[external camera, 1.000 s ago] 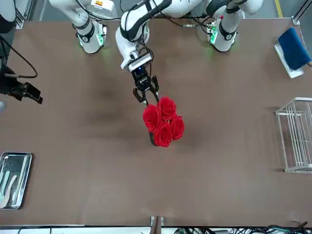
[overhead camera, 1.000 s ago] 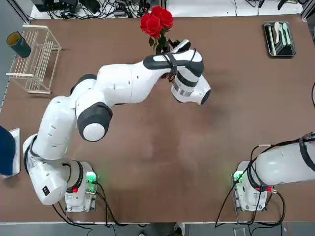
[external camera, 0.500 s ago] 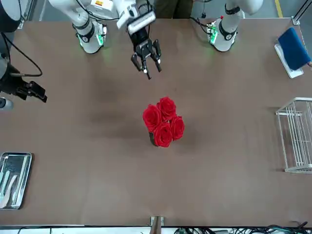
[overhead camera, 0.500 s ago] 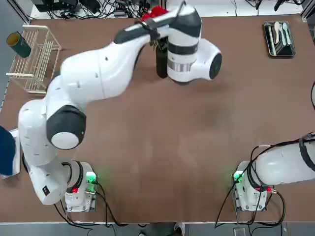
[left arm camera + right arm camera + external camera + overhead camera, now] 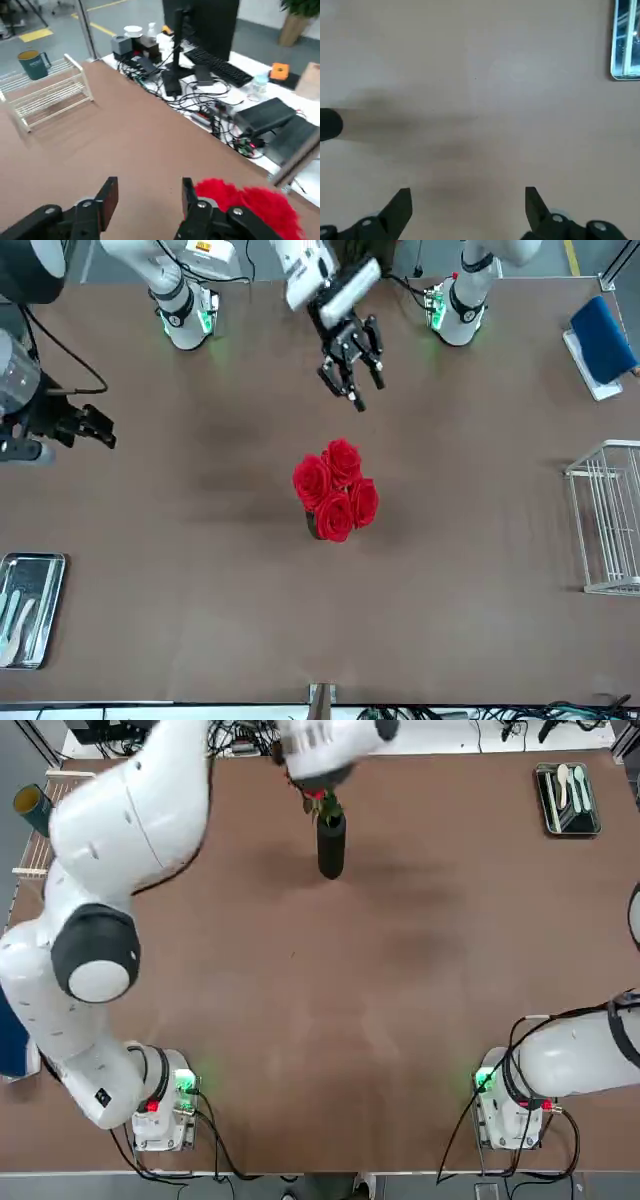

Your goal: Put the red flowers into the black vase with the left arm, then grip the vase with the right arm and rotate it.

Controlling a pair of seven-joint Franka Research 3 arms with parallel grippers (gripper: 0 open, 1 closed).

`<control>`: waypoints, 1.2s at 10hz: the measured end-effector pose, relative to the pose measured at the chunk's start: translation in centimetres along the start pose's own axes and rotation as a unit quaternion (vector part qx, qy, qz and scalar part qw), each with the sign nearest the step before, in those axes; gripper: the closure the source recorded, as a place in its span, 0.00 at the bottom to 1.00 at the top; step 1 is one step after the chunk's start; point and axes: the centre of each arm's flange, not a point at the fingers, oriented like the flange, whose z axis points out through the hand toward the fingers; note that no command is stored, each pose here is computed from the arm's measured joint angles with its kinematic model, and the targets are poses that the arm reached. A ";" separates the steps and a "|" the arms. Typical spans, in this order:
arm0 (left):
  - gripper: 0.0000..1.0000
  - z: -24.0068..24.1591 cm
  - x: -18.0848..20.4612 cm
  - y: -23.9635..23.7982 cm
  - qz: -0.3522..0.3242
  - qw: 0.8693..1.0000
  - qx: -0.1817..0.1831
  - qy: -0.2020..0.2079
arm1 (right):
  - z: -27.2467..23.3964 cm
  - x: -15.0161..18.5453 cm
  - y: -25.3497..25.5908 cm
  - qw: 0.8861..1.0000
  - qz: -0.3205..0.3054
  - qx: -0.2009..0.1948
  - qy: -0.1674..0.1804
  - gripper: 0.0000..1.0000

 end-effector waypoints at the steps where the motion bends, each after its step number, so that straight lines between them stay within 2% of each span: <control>1: 0.36 2.2 2.5 -0.2 -0.002 1.000 0.014 -0.019 | 0.9 0.4 -1.3 1.000 0.009 0.008 -0.001 0.00; 2: 0.30 4.5 5.3 -0.7 0.008 0.998 0.033 -0.043 | 2.5 0.9 -3.4 1.000 0.020 0.017 -0.005 0.00; 4: 0.04 9.3 10.9 -2.3 0.015 0.994 0.063 -0.087 | 7.4 2.1 -8.7 0.999 0.033 0.038 -0.013 0.00; 5: 0.00 11.1 13.2 -3.0 0.007 0.992 0.069 -0.104 | 9.8 2.5 -11.8 0.997 0.047 0.055 -0.016 0.00; 7: 0.00 14.3 17.9 -5.3 0.023 0.986 0.071 -0.151 | 13.4 2.4 -18.0 0.993 0.084 0.084 -0.013 0.00; 9: 0.00 17.9 22.1 -8.3 0.068 0.972 0.063 -0.215 | 15.7 1.4 -23.4 0.988 0.109 0.109 -0.007 0.00; 10: 0.00 19.6 23.3 -9.4 0.099 0.962 0.052 -0.248 | 16.8 1.1 -25.3 0.986 0.115 0.122 -0.003 0.00; 12: 0.00 23.0 24.8 -11.5 0.176 0.931 0.015 -0.320 | 19.3 1.0 -27.9 0.983 0.115 0.141 0.004 0.00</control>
